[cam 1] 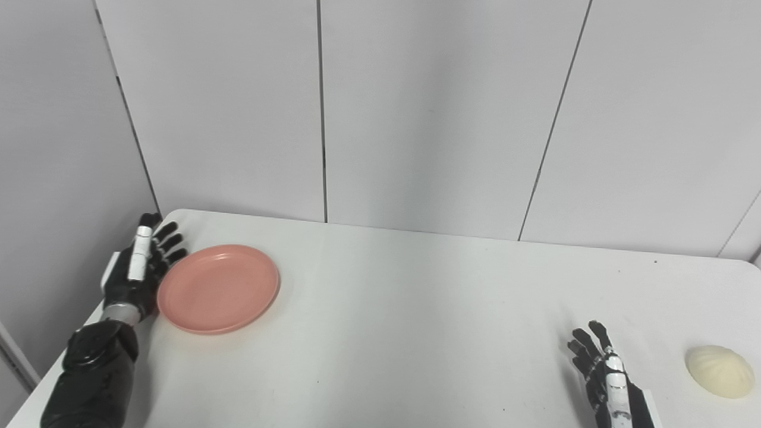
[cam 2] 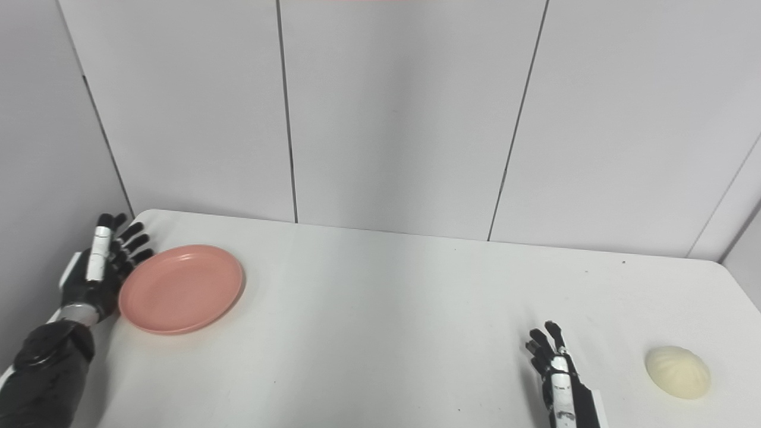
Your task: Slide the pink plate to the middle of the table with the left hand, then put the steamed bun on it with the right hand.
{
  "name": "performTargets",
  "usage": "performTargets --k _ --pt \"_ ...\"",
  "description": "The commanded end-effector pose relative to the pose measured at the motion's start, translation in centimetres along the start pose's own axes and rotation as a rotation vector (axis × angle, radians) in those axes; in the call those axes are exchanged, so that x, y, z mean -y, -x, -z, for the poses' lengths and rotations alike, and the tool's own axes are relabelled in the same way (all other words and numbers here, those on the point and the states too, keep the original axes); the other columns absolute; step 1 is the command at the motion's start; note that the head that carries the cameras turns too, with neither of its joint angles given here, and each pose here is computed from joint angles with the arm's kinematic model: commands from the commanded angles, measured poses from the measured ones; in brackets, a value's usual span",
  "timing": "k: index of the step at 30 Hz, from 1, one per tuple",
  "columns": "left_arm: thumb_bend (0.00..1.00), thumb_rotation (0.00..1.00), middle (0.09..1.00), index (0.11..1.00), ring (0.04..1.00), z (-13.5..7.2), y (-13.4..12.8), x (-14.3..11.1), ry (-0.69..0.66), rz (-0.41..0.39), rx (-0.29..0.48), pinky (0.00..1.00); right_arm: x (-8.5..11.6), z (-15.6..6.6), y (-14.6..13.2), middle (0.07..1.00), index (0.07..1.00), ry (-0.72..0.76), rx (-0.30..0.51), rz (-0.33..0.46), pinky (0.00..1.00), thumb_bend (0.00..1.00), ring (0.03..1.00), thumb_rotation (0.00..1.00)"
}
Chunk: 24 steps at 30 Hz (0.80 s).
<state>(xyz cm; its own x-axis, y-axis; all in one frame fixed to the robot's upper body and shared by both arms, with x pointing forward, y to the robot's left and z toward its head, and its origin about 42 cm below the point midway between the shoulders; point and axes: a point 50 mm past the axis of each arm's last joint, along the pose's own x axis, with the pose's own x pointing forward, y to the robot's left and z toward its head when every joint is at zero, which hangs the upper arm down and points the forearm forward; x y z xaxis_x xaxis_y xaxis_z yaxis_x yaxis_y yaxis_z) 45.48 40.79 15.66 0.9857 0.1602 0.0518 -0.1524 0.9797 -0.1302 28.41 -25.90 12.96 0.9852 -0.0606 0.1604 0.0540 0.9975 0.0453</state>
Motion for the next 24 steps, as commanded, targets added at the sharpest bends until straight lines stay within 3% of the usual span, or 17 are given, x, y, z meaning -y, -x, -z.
performTargets --k 1,10,14,24 --pt "0.99 0.84 0.903 0.949 0.892 -2.4 -0.6 0.5 0.013 0.053 0.061 0.79 -0.3 0.6 0.7 0.895 0.939 -0.007 -0.027 0.005 0.95 0.76 0.894 1.00" --pt "0.97 0.85 0.887 0.961 0.884 -1.9 0.4 2.6 0.034 0.128 0.046 0.78 -0.3 0.6 0.6 0.890 0.938 -0.001 -0.025 0.006 0.95 0.75 0.888 1.00" --pt "0.96 0.85 0.906 0.978 0.905 -1.6 0.4 3.3 0.034 0.147 0.031 0.84 -0.4 0.6 0.6 0.892 0.942 -0.002 -0.027 0.008 0.95 0.74 0.892 1.00" --pt "0.98 0.83 0.886 0.951 0.885 -0.4 0.1 6.0 0.058 0.204 0.002 0.77 -0.7 0.4 0.8 0.889 0.939 -0.003 -0.029 0.005 0.95 0.75 0.892 1.00"
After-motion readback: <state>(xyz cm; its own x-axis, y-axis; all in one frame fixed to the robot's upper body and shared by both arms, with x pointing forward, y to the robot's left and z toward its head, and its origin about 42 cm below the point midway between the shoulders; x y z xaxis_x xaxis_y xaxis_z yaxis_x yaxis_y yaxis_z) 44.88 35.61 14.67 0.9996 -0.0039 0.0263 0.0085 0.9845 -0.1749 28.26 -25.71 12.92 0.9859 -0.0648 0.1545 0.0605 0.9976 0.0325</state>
